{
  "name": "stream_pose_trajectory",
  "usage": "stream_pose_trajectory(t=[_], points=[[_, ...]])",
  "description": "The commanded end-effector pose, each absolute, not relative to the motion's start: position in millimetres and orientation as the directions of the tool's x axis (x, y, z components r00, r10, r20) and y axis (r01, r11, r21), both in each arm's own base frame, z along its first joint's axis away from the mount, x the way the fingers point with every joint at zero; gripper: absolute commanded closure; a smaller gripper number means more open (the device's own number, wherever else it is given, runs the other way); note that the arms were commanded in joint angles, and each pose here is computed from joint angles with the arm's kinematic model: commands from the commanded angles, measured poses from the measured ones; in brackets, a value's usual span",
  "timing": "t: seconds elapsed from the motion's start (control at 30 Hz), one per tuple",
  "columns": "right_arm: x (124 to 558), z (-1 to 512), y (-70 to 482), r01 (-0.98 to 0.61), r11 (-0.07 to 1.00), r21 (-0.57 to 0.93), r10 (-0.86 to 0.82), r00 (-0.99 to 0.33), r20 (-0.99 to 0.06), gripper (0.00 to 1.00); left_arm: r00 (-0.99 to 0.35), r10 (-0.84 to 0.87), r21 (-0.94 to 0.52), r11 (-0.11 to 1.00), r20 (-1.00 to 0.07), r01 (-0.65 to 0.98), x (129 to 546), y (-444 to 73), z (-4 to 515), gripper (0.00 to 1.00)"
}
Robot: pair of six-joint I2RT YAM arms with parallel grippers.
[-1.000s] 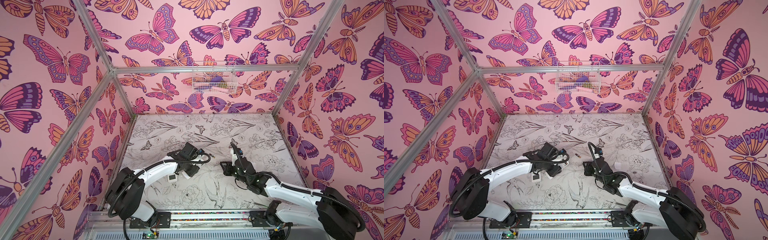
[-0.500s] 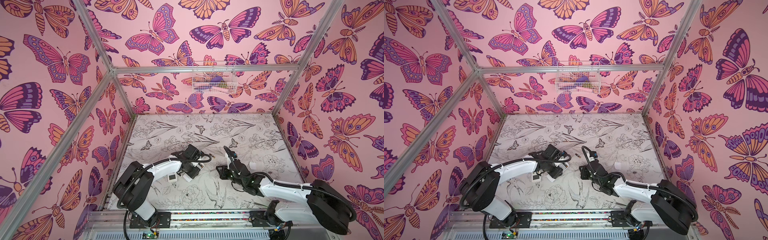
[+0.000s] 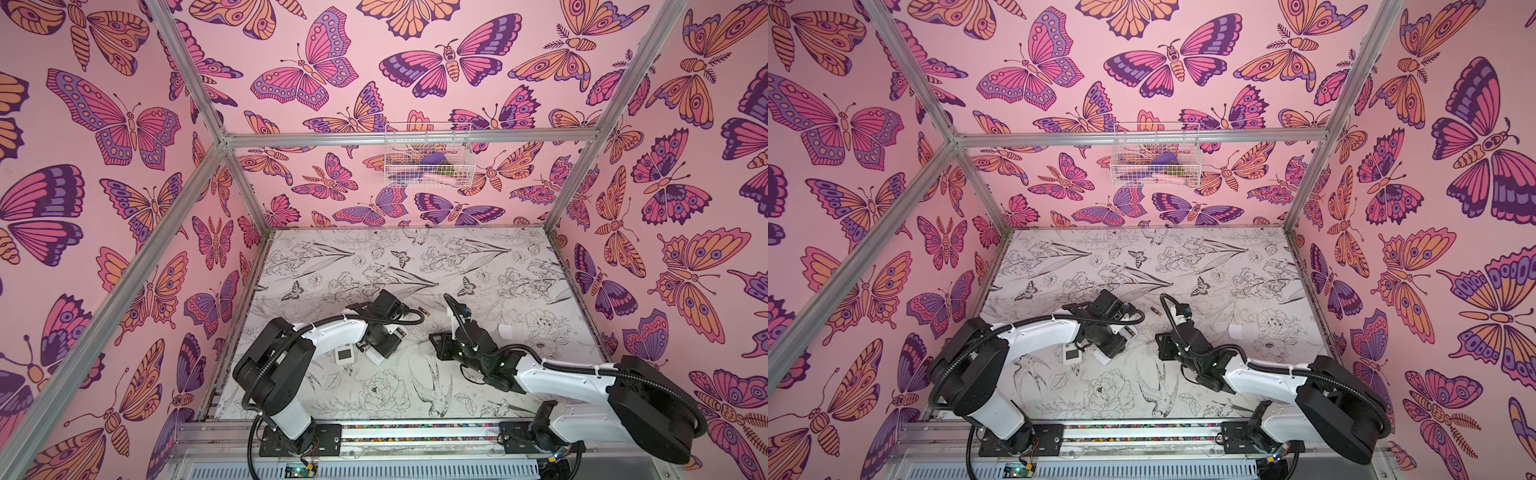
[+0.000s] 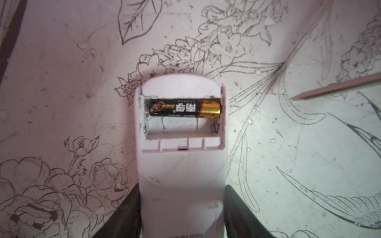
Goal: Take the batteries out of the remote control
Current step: 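Lower the remote onto the table with the left gripper and release it, then grasp the remote again with the left gripper and lift it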
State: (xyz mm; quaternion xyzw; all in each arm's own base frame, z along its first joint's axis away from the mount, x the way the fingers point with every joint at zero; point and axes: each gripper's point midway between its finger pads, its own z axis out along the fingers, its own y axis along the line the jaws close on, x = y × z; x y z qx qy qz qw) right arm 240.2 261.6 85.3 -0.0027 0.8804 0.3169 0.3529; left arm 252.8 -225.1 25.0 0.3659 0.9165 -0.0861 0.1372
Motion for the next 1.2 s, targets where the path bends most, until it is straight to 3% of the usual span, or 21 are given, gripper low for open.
stream_pose_trajectory(t=[0.0, 0.23, 0.63, 1.17], points=[[247.8, 103.2, 270.0, -0.238, 0.783, 0.574, 0.249, -0.727, -0.641, 1.0, -0.695, 0.635, -0.054, 0.724, -0.339, 0.688, 255.8, -227.5, 32.6, 0.31], [246.2, 100.4, 278.2, -0.24, 0.784, 0.573, 0.238, -0.735, -0.635, 1.0, -0.691, 0.617, -0.069, 0.725, -0.377, 0.685, 255.5, -227.6, 44.3, 0.21], [253.5, 97.1, 301.3, -0.252, 0.787, 0.563, 0.212, -0.747, -0.63, 1.0, -0.689, 0.509, -0.059, 0.782, -0.515, 0.621, 286.6, -190.9, 90.0, 0.18], [272.9, 87.0, 327.0, -0.284, 0.808, 0.516, 0.146, -0.752, -0.643, 1.0, -0.669, 0.347, -0.075, 0.853, -0.658, 0.516, 309.7, -129.6, 131.6, 0.05]])
